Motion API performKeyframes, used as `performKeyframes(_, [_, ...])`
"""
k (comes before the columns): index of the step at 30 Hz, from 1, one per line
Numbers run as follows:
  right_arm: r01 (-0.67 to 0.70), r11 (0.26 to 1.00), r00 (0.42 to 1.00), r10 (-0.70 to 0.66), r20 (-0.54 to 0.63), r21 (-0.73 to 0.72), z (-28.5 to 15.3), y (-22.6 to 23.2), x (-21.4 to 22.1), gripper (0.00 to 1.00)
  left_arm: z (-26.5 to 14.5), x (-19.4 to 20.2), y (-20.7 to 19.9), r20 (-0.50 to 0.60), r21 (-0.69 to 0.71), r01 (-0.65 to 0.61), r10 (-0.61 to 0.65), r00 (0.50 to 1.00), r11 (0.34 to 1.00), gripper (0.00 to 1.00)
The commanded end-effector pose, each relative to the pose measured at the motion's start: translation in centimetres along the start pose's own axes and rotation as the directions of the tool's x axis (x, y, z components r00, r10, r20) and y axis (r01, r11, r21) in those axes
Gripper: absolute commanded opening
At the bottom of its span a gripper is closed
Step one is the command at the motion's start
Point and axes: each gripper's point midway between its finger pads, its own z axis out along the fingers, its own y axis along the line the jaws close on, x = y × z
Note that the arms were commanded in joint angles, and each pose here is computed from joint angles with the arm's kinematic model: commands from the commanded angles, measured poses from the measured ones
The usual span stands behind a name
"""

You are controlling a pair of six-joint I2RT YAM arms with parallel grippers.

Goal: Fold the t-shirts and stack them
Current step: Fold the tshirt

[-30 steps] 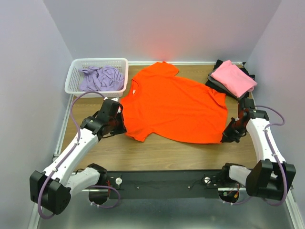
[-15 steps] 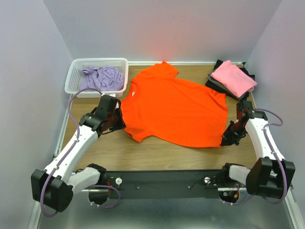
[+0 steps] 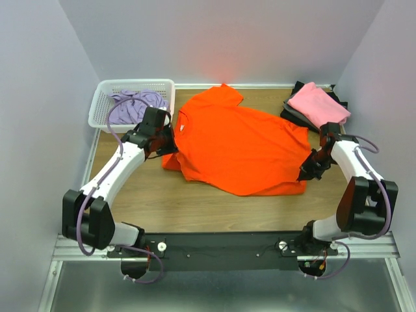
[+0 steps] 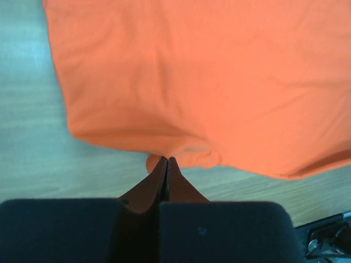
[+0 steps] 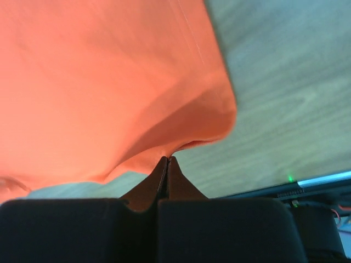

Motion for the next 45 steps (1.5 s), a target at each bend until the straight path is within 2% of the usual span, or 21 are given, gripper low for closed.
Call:
performKeyframes(1, [-0.002, 0.999, 0.999, 0.003, 0.034, -0.039, 0.4, 1.8, -2.1, 0.02, 1.0, -3.7, -1.8, 0.057, 0.067, -0.062, 0.058, 0.997, 0.996, 0.0])
performKeyframes(5, [-0.002, 1.0, 0.999, 0.003, 0.037, -0.018, 1.0, 1.7, -2.8, 0.01, 3.1, -5.1, -2.4, 0.03, 0.076, -0.086, 0.084, 0.996, 0.993, 0.0])
performKeyframes(14, [-0.037, 0.999, 0.997, 0.037, 0.074, -0.001, 1.2, 1.7, -4.7, 0.02, 4.2, -9.1, -3.3, 0.05, 0.074, -0.115, 0.112, 0.992, 0.991, 0.0])
performKeyframes(26, [-0.105, 0.994, 0.986, 0.101, 0.134, 0.023, 1.1, 0.5, -7.0, 0.02, 7.0, -10.8, -3.5, 0.008, 0.102, -0.136, 0.136, 0.991, 0.985, 0.0])
performKeyframes(33, [-0.127, 0.991, 0.981, 0.121, 0.155, 0.033, 1.0, -0.2, -8.0, 0.01, 7.2, -13.1, -4.4, 0.041, 0.118, -0.144, 0.14, 0.989, 0.983, 0.0])
performKeyframes(45, [-0.14, 0.989, 0.978, 0.131, 0.16, 0.046, 1.7, -0.3, -9.5, 0.01, 9.4, -13.8, -4.8, 0.016, 0.136, -0.138, 0.137, 0.99, 0.981, 0.0])
